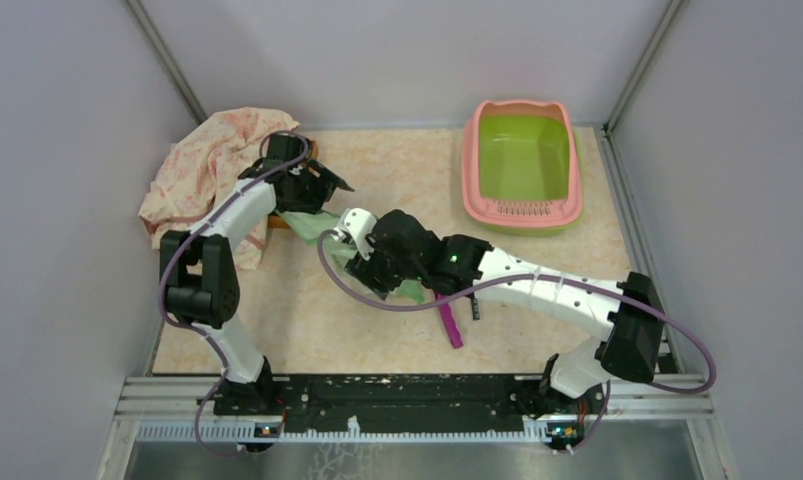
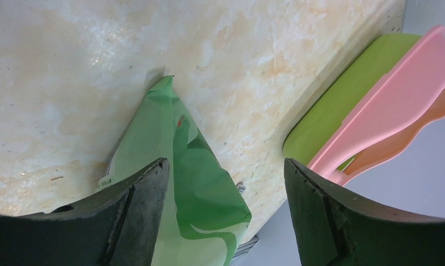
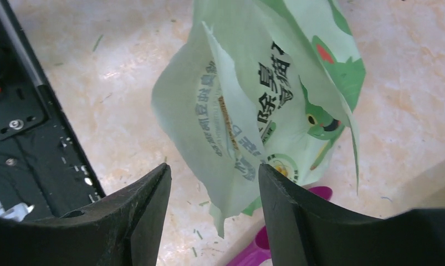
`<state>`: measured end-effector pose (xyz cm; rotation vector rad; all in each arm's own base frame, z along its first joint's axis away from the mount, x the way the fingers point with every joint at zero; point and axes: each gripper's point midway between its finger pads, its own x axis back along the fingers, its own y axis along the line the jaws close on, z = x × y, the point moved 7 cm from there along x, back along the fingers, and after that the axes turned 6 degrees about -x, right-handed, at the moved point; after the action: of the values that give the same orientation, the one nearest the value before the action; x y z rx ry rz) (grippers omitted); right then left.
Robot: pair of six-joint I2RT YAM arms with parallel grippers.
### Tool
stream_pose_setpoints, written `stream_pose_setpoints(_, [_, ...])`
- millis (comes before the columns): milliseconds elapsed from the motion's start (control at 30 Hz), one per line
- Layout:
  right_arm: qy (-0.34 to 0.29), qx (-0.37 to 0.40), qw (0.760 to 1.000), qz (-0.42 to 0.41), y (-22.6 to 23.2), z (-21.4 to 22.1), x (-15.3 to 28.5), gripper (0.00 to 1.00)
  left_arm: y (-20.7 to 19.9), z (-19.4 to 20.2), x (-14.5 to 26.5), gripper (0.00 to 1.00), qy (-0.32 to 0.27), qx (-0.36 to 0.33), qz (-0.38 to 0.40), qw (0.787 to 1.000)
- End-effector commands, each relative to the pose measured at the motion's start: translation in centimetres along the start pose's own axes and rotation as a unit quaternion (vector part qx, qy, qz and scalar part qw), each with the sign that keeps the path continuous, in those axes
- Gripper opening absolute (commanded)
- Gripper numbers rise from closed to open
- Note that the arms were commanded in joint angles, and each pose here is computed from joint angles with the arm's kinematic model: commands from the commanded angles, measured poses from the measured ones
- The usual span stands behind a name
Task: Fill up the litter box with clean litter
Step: Open the cat litter bag at the center of the board.
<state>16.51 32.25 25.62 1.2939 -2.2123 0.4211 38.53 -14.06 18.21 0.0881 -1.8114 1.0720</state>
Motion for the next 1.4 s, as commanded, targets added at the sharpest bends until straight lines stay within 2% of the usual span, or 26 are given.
stream_pose_setpoints(0, [-0.054,0.022,0.997,0.055,-1.0,-3.0,1.0,0.60,-1.1,0.2,2.0,0.81,-0.002,-0.012,0.024,1.000])
stream_pose_setpoints(300, [-0.097,0.024,0.993,0.058,-1.1,-5.2,1.5,0.60,-1.4,0.2,2.6,0.81,-0.006,-0.019,0.029,0.999])
stream_pose_setpoints(867, [-0.045,0.039,0.997,0.040,-0.6,-3.6,-3.0,0.59,-2.5,-0.3,3.5,0.81,-0.014,-0.032,0.039,0.999])
stream_pose_setpoints(1067, [-0.030,0.029,0.995,0.093,-2.5,-3.6,-5.8,0.44,-3.1,-0.7,4.1,0.81,-0.019,-0.042,0.044,0.998])
stream_pose_setpoints(1167, [-0.020,0.020,0.994,0.106,-3.6,-4.0,-6.8,0.22,-3.4,-1.2,4.6,0.81,-0.024,-0.049,0.048,0.997])
stream_pose_setpoints(1200, [-0.018,0.016,0.993,0.116,-4.1,-4.1,-6.9,0.09,-3.4,-1.4,4.8,0.81,-0.025,-0.051,0.048,0.997])
stream_pose_setpoints(1233, [-0.023,0.014,0.992,0.125,-4.3,-4.5,-6.7,0.00,-3.4,-1.7,5.0,0.82,-0.026,-0.055,0.049,0.997])
stream_pose_setpoints(1367, [-0.068,0.009,0.978,0.199,-5.9,-6.4,-4.5,0.00,-2.9,-3.1,6.0,0.85,-0.034,-0.061,0.055,0.996])
